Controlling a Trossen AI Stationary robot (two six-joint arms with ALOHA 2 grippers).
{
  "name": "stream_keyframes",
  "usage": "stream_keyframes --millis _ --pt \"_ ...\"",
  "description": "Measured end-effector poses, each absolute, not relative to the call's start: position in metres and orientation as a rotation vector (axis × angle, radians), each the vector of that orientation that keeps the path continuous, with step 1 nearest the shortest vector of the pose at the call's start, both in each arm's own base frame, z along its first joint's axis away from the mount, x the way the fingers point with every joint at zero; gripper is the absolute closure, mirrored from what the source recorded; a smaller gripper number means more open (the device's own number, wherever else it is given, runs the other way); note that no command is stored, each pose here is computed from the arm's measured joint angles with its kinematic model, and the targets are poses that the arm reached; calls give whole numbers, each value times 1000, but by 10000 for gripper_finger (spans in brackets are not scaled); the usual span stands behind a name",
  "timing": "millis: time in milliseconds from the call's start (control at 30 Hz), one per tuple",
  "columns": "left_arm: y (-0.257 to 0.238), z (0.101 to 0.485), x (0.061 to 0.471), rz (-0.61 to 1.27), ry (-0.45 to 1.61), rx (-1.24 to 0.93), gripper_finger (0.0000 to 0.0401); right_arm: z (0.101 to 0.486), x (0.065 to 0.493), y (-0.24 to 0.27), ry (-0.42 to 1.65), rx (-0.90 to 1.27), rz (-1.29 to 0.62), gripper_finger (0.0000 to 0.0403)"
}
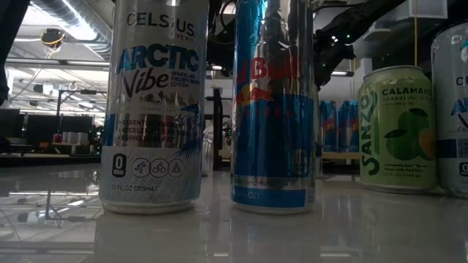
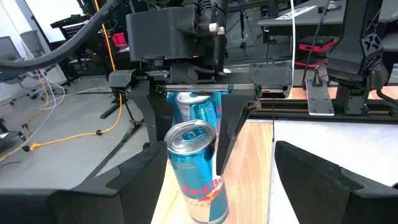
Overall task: Place canned beverage on shelf
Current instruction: Put the blue soda can on the shelf aligned with the other blue soda cans
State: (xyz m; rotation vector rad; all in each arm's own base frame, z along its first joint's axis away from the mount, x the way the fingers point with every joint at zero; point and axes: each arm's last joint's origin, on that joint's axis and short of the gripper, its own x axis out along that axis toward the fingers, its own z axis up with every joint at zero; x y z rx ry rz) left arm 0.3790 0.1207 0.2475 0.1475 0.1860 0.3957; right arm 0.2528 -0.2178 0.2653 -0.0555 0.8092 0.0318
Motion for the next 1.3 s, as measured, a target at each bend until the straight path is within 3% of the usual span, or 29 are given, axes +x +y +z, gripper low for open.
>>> stream_keyframes --millis 267,667,967,1300 --pt "121 247 379 396 186 148 112 273 254 -219 806 -59 23 101" --pt "121 249 379 408 160 118 122 346 242 -196 844 -33 61 100" --pt "142 275 381 425 88 131 207 344 238 -140 878 58 99 100" --pt "174 278 391 393 141 116 315 300 238 -113 995 110 -106 100"
